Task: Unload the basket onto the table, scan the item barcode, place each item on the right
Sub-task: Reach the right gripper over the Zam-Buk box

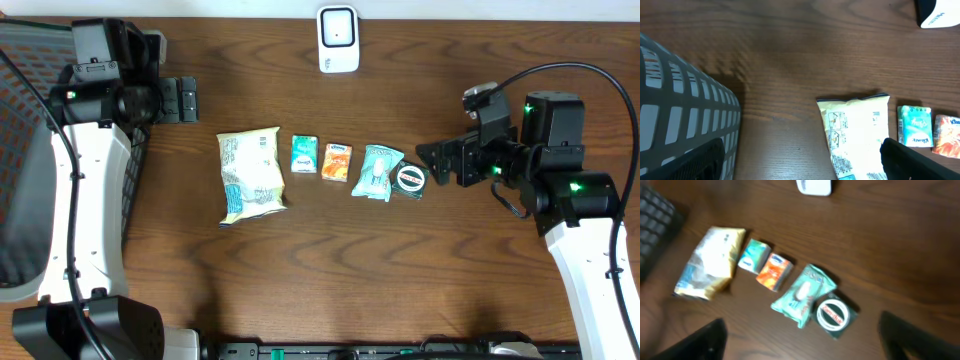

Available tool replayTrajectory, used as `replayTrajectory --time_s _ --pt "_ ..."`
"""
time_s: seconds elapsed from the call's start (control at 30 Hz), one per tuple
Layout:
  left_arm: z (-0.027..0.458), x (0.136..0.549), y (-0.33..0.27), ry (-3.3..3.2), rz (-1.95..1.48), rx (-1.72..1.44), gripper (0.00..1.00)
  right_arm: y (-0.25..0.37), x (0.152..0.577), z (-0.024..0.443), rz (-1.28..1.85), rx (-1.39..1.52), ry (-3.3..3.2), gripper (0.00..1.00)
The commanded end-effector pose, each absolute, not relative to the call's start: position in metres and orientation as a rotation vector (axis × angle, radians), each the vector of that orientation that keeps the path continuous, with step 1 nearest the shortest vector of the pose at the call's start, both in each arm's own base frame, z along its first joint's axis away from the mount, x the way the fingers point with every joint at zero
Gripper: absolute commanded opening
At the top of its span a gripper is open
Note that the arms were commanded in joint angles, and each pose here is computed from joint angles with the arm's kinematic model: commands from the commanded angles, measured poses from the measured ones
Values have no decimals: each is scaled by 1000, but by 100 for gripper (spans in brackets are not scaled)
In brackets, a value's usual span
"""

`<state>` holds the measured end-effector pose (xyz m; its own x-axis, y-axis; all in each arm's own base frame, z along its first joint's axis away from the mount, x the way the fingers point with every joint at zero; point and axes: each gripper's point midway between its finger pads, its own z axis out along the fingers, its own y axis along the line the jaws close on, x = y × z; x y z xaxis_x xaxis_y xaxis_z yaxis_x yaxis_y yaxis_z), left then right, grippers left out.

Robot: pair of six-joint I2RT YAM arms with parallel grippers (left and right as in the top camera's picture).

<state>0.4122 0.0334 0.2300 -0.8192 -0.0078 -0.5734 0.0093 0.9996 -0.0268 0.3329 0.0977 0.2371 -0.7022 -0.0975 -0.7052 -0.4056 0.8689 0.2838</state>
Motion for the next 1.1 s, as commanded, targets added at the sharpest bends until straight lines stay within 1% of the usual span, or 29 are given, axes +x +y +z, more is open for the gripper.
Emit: replayTrajectory --time_s 0.0,0.13,0.17,0.23,0.4,0.57,0.67,0.73,0.83,0.9,0.93,0.97,1.07 --pt "234 414 34 2523 -24 18 98 105 337 248 645 -274 2307 81" --pt "234 414 34 2523 -25 18 97 95 349 219 626 62 2442 81" --pt "234 414 34 2523 -25 18 98 98 350 212 644 107 2469 86" --pt "234 414 34 2523 -25 18 98 107 351 193 635 122 2540 99" --pt "234 414 34 2523 -25 18 97 106 349 154 495 272 2726 99" --pt "234 414 34 2523 -25 18 98 97 349 134 327 391 2868 99" --pt "234 414 34 2523 -25 18 98 98 353 122 258 394 2919 99" --pt "234 414 34 2523 -25 18 98 101 355 113 238 398 2939 97" --pt "234 414 34 2523 -25 18 98 101 354 93 175 407 2984 88" --pt "234 414 34 2523 -25 18 98 103 356 83 160 403 3002 79" --pt "234 414 34 2523 -25 18 98 104 357 78 152 396 3010 77" --pt "234 414 34 2523 -25 18 98 106 358 73 149 381 3018 73" --pt "234 414 34 2523 -25 18 98 110 360 62 137 331 3033 72"
